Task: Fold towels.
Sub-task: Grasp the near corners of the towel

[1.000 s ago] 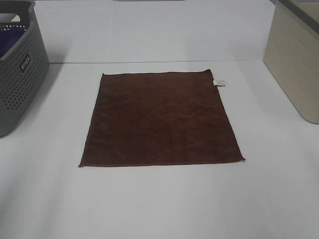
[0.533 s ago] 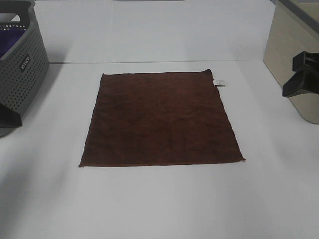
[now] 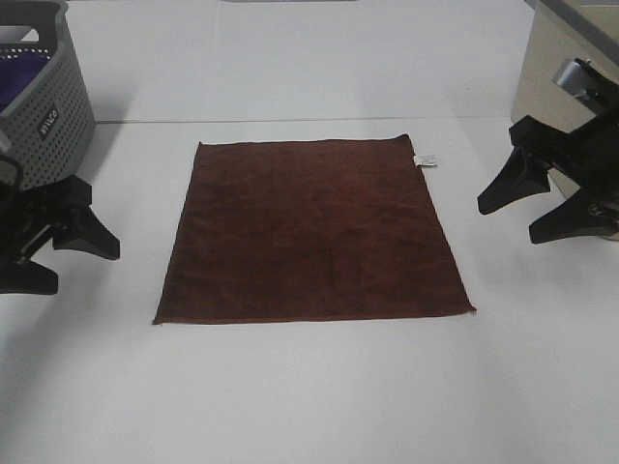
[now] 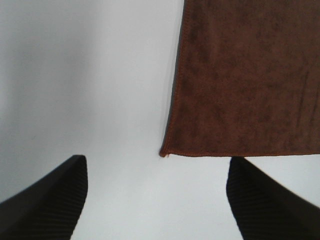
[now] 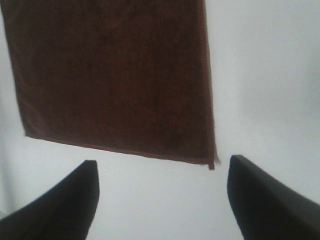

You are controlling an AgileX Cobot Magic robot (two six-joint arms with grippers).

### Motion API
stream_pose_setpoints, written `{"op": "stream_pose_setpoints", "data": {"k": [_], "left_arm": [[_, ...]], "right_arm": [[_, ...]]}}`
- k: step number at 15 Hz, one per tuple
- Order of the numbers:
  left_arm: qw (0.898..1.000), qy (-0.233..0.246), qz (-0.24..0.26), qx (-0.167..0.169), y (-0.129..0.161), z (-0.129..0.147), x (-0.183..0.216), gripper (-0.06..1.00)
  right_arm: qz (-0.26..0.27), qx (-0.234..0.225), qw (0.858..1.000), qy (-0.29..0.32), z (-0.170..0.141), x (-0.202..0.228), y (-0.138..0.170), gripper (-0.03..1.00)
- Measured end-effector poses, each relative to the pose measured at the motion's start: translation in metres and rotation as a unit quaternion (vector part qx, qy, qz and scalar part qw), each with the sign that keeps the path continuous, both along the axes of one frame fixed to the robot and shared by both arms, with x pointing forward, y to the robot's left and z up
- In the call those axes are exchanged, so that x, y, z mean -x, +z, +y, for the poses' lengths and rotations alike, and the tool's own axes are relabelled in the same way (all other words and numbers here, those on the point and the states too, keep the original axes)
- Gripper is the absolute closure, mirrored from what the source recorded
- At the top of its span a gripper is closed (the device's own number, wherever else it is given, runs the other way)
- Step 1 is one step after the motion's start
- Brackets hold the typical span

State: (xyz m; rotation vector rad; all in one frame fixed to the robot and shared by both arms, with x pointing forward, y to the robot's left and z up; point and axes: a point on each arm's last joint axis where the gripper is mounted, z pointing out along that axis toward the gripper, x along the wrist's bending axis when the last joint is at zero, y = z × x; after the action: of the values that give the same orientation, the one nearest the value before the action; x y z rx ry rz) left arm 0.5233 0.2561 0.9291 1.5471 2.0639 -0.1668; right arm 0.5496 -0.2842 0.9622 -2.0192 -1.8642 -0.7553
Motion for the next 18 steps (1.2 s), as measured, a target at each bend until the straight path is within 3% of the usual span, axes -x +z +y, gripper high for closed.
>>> {"op": "stream_pose_setpoints", "data": {"k": [1, 2, 6, 12, 16, 18], "left_arm": [[1.0, -0.012, 0.011, 0.017, -0.015, -0.004, -0.017, 0.21], [0.999, -0.016, 0.014, 0.027, -0.023, -0.006, -0.025, 0.21], [0.997, -0.012, 0.026, 0.073, -0.052, -0.013, -0.046, 0.21], [0.994, -0.052, 0.019, 0.097, -0.068, -0.047, -0.055, 0.21], [0.991, -0.065, 0.027, 0.111, -0.073, -0.071, -0.056, 0.22], [0.991, -0.062, 0.033, 0.114, -0.075, -0.072, -0.056, 0.29]], "right_arm": [[-0.013, -0.058, 0.998, -0.018, -0.018, -0.011, -0.015, 0.28], [-0.013, -0.063, 0.998, -0.013, -0.022, -0.015, -0.024, 0.28], [0.007, -0.052, 0.998, 0.02, -0.028, -0.032, -0.053, 0.28], [0.045, -0.047, 0.997, 0.04, -0.03, -0.038, -0.088, 0.29], [0.059, -0.072, 0.993, 0.074, 0.005, -0.044, -0.098, 0.3], [0.065, -0.076, 0.99, 0.097, 0.022, -0.045, -0.102, 0.38]]}}
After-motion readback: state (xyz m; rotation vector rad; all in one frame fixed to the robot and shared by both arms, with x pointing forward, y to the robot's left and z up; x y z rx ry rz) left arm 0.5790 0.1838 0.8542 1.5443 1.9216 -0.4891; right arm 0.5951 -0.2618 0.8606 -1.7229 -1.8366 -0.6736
